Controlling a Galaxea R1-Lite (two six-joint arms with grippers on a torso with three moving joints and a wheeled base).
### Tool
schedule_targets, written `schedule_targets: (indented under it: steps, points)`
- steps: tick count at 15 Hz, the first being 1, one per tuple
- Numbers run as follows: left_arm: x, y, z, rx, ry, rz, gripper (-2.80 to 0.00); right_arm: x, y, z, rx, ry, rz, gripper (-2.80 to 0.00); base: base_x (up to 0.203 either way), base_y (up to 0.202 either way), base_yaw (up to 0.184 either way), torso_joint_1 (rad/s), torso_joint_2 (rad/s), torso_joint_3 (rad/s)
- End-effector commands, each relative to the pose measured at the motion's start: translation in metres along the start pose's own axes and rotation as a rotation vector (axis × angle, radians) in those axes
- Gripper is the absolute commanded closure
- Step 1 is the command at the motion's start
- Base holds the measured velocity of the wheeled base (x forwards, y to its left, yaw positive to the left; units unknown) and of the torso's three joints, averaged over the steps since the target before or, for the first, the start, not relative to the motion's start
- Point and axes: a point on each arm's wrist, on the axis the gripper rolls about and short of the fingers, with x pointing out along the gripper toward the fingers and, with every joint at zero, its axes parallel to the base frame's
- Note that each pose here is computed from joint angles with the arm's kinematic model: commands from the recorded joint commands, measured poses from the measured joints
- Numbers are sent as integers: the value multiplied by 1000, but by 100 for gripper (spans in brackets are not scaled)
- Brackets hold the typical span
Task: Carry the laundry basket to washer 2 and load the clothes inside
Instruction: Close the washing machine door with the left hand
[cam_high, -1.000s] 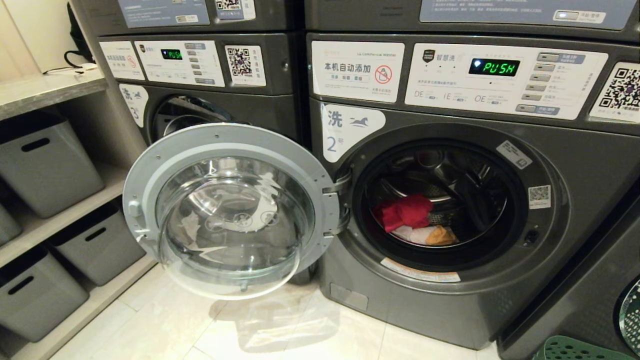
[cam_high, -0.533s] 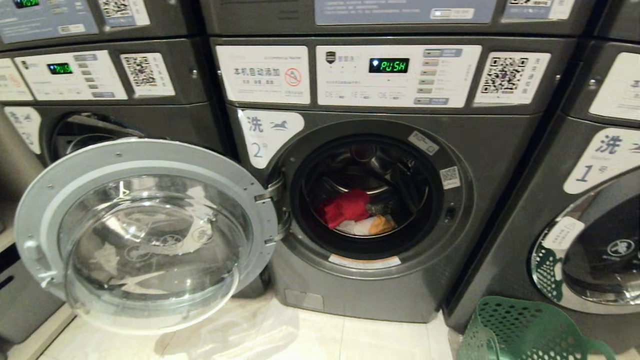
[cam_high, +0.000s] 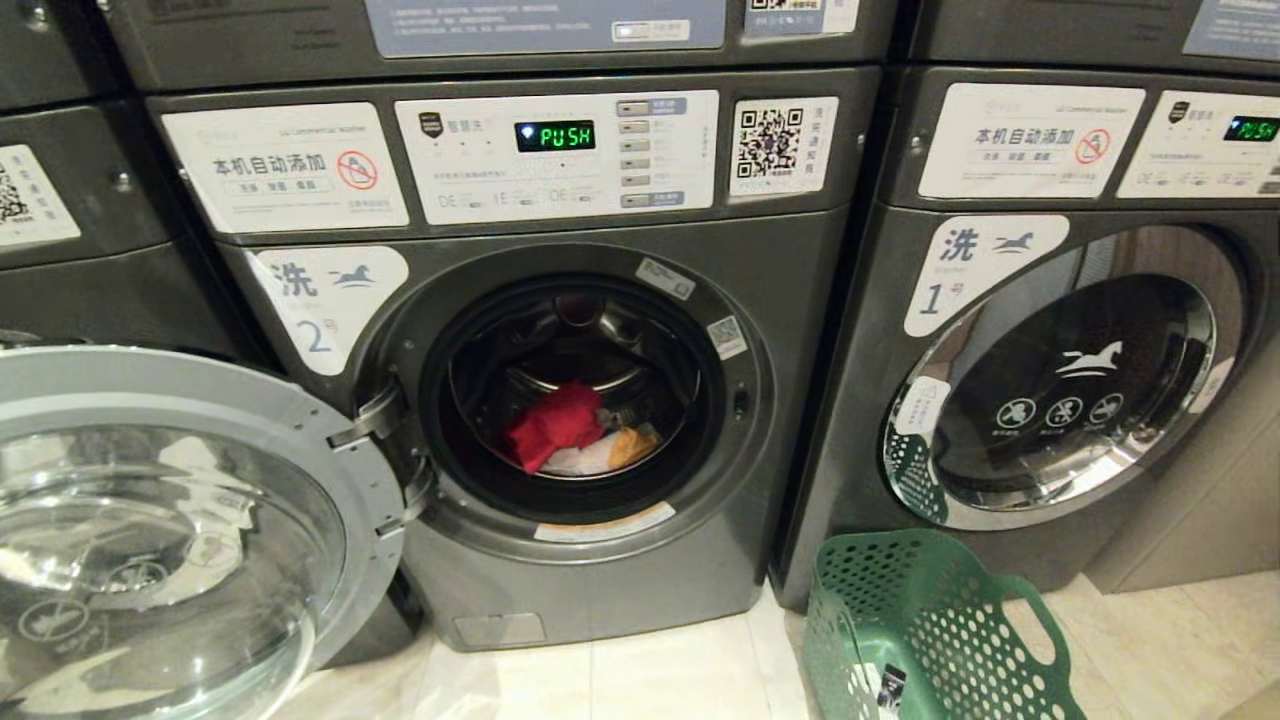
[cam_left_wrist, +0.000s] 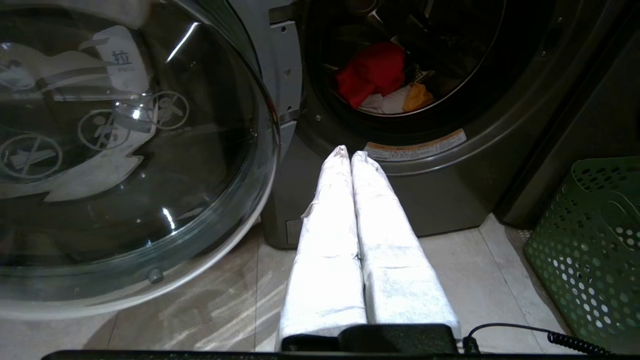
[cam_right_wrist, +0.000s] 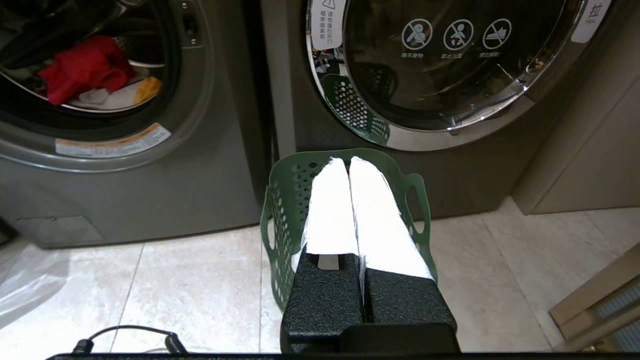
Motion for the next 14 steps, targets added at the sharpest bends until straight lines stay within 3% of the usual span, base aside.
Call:
schedule_targets:
  steps: [1, 6, 14]
  points:
    - [0, 0, 0, -1, 0, 0, 0, 0, 0, 0, 0, 2, 1, 0, 0, 0, 0, 0, 0, 0]
    - [0, 0, 0, 1, -2, 0, 0, 0, 0, 0, 8, 0, 0, 0, -18, 0, 1, 1, 1, 0]
    - [0, 0, 0, 1, -2, 0, 0, 0, 0, 1, 9, -1, 1, 0, -187, 0, 3, -1, 5, 2]
